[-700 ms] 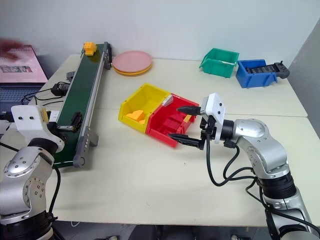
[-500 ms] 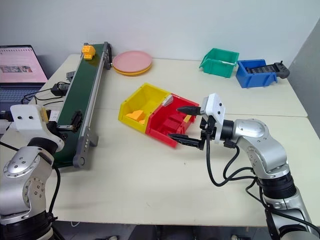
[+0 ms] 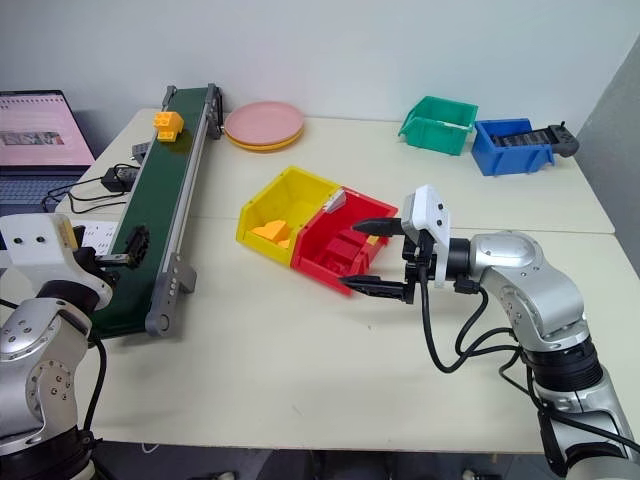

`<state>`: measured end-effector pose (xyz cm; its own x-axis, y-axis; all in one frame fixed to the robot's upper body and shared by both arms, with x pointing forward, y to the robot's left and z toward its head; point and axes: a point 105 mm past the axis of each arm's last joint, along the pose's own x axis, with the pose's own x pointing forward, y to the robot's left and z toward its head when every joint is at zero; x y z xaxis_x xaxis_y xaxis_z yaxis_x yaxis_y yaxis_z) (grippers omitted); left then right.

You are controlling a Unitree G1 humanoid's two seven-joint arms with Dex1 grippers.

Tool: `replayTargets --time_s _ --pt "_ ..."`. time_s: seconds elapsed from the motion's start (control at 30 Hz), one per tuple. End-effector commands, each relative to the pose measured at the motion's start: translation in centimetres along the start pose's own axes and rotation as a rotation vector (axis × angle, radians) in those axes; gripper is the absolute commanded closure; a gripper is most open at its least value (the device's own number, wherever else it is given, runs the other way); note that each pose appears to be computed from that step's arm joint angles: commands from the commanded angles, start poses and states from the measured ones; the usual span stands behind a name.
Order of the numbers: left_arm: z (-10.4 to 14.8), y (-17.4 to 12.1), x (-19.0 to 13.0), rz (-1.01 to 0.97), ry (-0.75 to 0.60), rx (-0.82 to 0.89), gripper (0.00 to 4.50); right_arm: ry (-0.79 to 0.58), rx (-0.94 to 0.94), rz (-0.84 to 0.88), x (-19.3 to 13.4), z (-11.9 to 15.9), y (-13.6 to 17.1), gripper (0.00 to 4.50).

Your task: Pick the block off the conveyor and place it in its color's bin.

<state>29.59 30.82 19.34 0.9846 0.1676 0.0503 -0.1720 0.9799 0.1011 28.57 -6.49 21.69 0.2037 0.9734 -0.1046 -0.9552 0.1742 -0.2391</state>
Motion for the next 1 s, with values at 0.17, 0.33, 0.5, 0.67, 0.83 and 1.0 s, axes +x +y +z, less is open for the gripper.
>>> replayTargets --time_s 0.17,0.33,0.5,0.67,0.83,1.0 --pt "0.7 0.2 -0.2 0.0 -0.003 0.026 0.05 -0.073 -0.096 0.025 0.5 3.0 0.4 0.0" --pt "0.9 0.3 0.2 0.009 0.005 0.048 0.05 -0.068 -0.118 0.018 0.6 3.1 0.3 0.0" --pt "0.8 0.5 0.3 0.013 0.018 0.059 0.05 -0.059 -0.126 0.016 0.5 3.0 0.3 0.0" --pt "0.5 0.9 0.8 0.039 0.043 0.037 0.05 -0.05 -0.128 0.017 0.4 2.8 0.5 0.0" --pt "0.5 0.6 1.0 0.023 0.059 0.033 0.05 -0.043 -0.129 0.019 0.3 2.7 0.6 0.0" --pt "0.1 0.6 1.1 0.005 0.083 0.013 0.05 -0.04 -0.129 0.023 0.3 2.7 0.8 0.0"
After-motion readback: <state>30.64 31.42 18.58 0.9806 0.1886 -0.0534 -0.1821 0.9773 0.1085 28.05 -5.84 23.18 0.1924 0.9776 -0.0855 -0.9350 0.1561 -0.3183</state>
